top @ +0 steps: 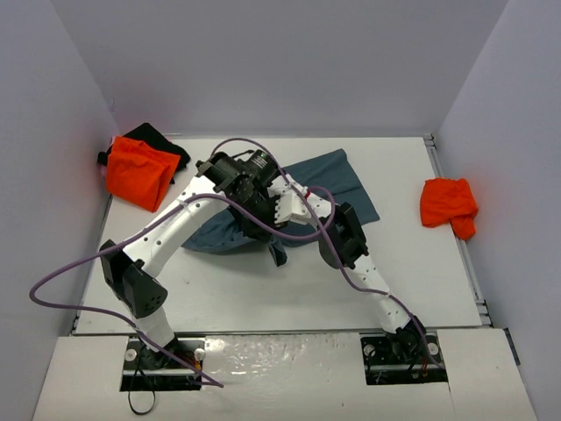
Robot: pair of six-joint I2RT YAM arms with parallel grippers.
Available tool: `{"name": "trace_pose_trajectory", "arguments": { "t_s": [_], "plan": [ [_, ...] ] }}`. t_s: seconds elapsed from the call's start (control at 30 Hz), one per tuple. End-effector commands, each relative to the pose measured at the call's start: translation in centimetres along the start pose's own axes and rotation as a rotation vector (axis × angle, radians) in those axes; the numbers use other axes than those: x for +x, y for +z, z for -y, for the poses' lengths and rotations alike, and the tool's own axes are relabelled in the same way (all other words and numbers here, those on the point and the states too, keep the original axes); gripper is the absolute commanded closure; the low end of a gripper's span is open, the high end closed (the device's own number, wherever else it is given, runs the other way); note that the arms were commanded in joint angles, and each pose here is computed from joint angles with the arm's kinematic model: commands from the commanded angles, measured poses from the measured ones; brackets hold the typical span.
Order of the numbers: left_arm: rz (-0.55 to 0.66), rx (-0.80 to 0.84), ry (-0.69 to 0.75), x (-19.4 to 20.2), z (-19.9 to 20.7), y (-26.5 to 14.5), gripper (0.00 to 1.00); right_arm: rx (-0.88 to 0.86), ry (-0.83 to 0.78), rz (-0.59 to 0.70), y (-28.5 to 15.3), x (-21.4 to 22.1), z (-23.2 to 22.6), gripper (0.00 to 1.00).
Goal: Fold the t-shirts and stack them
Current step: Grap the side of the flattened tshirt closest away from the robot with both arms
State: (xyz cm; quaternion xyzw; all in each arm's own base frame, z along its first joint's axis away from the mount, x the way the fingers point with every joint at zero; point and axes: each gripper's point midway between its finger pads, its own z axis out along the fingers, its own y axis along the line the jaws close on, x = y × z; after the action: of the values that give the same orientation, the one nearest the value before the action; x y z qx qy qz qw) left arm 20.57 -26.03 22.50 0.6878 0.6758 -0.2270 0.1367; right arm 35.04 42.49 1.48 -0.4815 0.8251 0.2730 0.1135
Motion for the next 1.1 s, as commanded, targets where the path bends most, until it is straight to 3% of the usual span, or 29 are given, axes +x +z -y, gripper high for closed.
{"name": "trace_pose_trajectory", "arguments": {
  "t_s": [0.0,0.1,0.23,0.47,0.5,0.53,0.57,0.7,0.83,0.93,1.07],
  "plan": [
    [0.049,0.116,-0.075,0.8,3.6,-4.4,1.0,0.042,0.0,-0.123,3.0,3.7,1.0,0.88],
    [0.075,0.117,-0.123,1.6,2.7,-4.5,1.0,0.039,-0.003,-0.124,3.1,3.8,0.9,0.84],
    [0.057,0.158,-0.181,3.3,3.2,-3.9,1.0,0.12,-0.016,-0.12,2.0,3.2,2.2,0.64],
    [0.061,0.086,-0.187,4.3,3.7,-4.8,0.97,0.235,-0.051,-0.08,-2.3,1.6,3.2,0.57],
    [0.061,0.08,-0.19,4.2,3.7,-5.0,0.94,0.246,-0.054,-0.071,-2.8,1.2,3.2,0.56],
    [0.056,0.084,-0.192,4.3,3.8,-5.0,0.83,0.267,-0.056,-0.066,-3.3,1.1,3.6,0.55],
    [0.055,0.083,-0.195,4.3,3.9,-5.1,0.83,0.269,-0.055,-0.059,-3.5,0.8,3.5,0.55],
    [0.072,0.054,-0.201,3.8,3.8,-5.6,0.54,0.331,-0.037,-0.016,-5.6,-0.2,5.1,0.49],
    [0.076,-0.051,-0.194,3.6,2.5,-6.0,0.5,0.368,-0.014,0.001,-6.9,-0.4,6.3,0.48],
    [-0.008,-0.203,-0.156,4.9,0.7,-6.0,0.5,0.409,-0.005,0.017,-9.1,-0.4,7.3,0.48],
    [-0.206,-0.367,-0.064,7.9,-0.6,-4.3,0.5,0.489,0.046,0.07,-14.2,-0.2,10.2,0.48]
  ]
}}
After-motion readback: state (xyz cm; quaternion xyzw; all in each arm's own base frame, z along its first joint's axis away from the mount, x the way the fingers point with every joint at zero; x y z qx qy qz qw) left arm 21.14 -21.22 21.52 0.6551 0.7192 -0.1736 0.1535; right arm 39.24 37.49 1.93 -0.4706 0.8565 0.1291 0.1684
